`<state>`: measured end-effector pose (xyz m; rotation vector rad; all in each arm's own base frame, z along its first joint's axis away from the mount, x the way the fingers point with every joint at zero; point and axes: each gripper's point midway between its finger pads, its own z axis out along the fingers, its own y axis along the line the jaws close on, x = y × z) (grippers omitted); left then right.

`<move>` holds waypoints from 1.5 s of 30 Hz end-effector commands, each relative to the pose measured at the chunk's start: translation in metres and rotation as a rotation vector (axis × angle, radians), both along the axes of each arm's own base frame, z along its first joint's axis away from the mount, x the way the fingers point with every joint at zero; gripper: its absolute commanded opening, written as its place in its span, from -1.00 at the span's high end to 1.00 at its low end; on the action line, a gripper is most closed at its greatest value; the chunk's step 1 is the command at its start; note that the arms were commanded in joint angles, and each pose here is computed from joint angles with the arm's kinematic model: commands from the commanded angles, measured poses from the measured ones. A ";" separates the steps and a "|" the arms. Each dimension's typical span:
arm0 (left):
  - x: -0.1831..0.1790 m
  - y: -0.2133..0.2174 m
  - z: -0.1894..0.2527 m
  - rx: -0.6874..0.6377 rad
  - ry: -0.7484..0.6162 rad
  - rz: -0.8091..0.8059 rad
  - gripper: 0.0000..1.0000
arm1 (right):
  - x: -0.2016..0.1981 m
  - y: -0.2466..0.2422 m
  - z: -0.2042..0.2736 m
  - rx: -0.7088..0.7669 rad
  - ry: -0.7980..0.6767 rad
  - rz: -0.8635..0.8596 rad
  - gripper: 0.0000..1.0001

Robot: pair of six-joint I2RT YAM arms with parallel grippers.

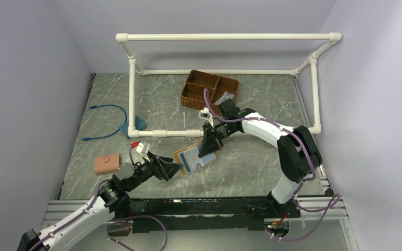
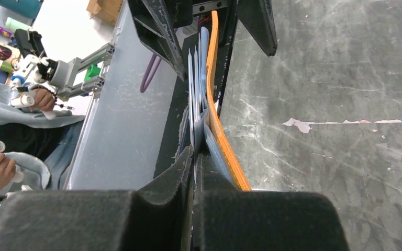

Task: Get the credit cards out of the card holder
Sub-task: Remove the credit card from the card holder.

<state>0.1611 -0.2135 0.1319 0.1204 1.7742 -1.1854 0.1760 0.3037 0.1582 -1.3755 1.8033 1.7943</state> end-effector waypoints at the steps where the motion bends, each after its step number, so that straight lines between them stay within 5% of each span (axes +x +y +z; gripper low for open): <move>1: -0.003 -0.011 0.010 -0.007 -0.083 -0.072 -0.74 | -0.003 0.000 0.028 0.114 -0.060 0.046 1.00; 5: -0.003 -0.022 0.013 -0.011 -0.096 -0.122 -0.62 | -0.004 0.000 0.028 0.120 -0.050 0.050 1.00; 10: -0.001 -0.033 0.017 -0.005 -0.104 -0.168 -0.15 | -0.005 0.000 0.029 0.127 -0.046 0.053 1.00; 24: -0.009 -0.042 0.048 -0.088 -0.175 -0.237 -0.09 | -0.003 0.001 0.027 0.118 -0.040 0.047 1.00; 32: -0.007 -0.041 0.050 -0.097 -0.155 -0.223 1.00 | -0.002 0.001 0.024 0.102 -0.046 0.039 1.00; 45: -0.012 -0.020 0.048 -0.141 -0.160 -0.153 1.00 | 0.016 -0.009 0.015 0.068 -0.071 -0.016 1.00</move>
